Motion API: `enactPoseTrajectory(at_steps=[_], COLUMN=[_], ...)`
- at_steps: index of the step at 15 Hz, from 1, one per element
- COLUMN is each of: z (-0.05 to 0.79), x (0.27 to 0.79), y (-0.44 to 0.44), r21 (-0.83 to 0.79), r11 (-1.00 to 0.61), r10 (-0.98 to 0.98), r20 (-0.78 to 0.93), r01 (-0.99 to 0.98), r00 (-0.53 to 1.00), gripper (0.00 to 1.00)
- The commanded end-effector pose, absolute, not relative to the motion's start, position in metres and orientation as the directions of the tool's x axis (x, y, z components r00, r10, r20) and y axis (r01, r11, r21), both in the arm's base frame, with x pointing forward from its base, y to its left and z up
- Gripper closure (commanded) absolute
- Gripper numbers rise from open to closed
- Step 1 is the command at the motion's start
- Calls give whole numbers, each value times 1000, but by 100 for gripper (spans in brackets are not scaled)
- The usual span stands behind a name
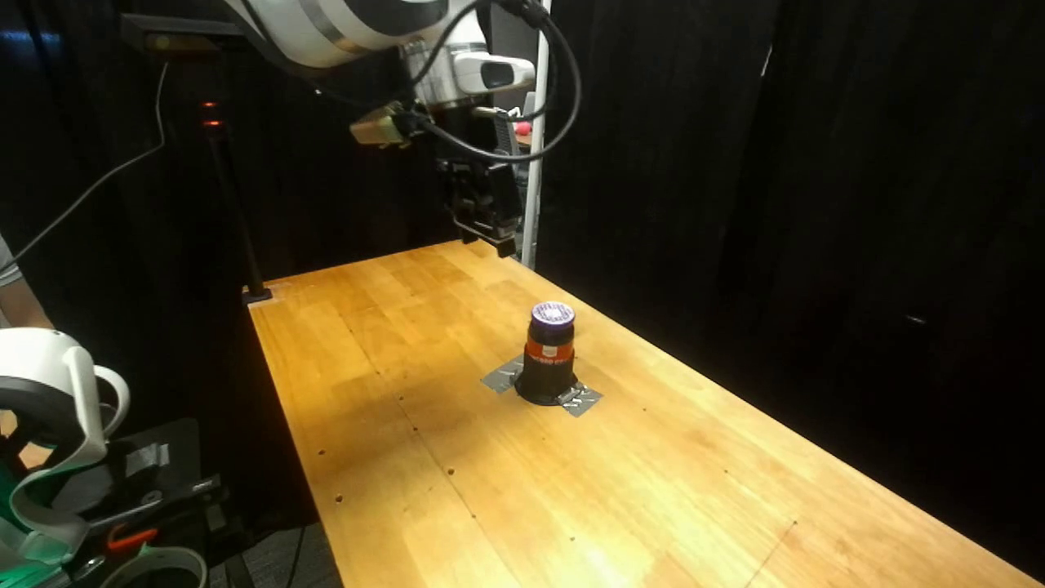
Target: Place the elastic on the bottom of the brown cup
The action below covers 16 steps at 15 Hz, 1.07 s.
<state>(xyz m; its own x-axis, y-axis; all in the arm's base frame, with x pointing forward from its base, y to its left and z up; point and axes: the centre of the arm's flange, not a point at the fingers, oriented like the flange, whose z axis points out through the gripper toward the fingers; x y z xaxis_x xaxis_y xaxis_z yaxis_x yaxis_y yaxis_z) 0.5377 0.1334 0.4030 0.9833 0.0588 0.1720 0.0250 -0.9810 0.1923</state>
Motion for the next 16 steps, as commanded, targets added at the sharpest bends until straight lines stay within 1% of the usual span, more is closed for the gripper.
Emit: enactPoseTrajectory(at_steps=[1, 5, 8, 11, 16], z=[382, 352, 333, 316, 288], x=[628, 676, 697, 707, 711], y=[144, 140, 137, 131, 115], r21=[177, 135, 115, 103, 76], r11=[-984, -989, -990, -989, -988], r10=[21, -27, -52, -82, -123], r20=[233, 257, 246, 230, 170], r01=[-22, -64, -82, -108, -137], r00=[972, 966, 968, 970, 978], gripper=[0, 0, 0, 0, 0])
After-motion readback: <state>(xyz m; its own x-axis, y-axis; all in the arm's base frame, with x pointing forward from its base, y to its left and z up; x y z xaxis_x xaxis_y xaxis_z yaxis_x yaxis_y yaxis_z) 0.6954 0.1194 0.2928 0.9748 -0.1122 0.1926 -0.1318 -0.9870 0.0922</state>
